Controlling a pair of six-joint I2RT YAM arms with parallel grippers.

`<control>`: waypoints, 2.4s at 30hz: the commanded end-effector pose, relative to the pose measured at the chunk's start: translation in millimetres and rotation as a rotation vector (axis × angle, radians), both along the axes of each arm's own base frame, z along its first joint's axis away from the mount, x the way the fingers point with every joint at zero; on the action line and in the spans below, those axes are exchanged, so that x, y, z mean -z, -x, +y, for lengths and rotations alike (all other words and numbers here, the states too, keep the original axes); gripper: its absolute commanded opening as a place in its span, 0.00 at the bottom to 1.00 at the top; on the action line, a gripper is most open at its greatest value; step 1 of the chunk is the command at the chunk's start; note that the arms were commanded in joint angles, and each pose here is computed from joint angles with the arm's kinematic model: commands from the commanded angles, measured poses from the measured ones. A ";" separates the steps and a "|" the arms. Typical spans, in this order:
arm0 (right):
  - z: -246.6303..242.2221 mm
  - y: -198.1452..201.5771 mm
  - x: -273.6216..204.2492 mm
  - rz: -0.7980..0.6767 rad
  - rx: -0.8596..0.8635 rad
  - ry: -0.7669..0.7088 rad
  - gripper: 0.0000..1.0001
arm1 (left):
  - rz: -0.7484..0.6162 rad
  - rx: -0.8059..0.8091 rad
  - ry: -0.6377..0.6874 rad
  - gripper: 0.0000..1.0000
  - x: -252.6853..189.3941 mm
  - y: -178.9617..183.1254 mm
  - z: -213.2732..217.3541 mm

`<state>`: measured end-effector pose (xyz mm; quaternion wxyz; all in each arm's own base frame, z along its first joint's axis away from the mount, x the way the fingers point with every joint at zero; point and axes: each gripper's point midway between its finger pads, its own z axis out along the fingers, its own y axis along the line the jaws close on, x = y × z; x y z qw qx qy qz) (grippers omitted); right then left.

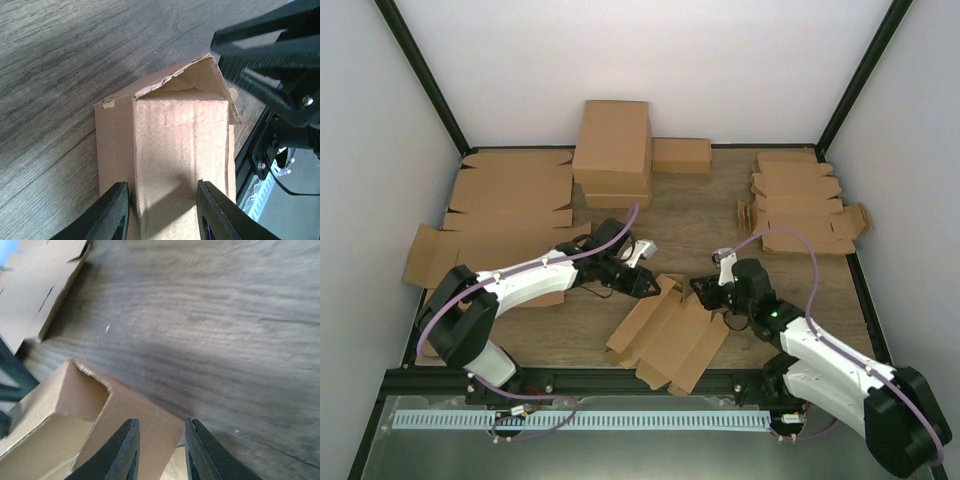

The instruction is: Fold the paper box

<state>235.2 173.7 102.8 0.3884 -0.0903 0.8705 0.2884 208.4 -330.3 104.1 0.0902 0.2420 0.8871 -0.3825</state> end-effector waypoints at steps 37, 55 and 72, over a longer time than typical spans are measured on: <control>62.0 9.9 0.3 -0.150 -0.374 0.006 0.49 | 0.017 0.103 0.123 0.38 -20.0 6.0 -23.7; 67.6 11.0 2.0 -0.289 -0.354 -0.025 0.48 | 0.041 0.122 0.126 0.39 -6.1 -0.2 -29.3; 59.0 3.2 21.1 -0.185 -0.228 -0.069 0.15 | 0.059 0.104 0.189 0.39 -15.4 -13.8 -43.1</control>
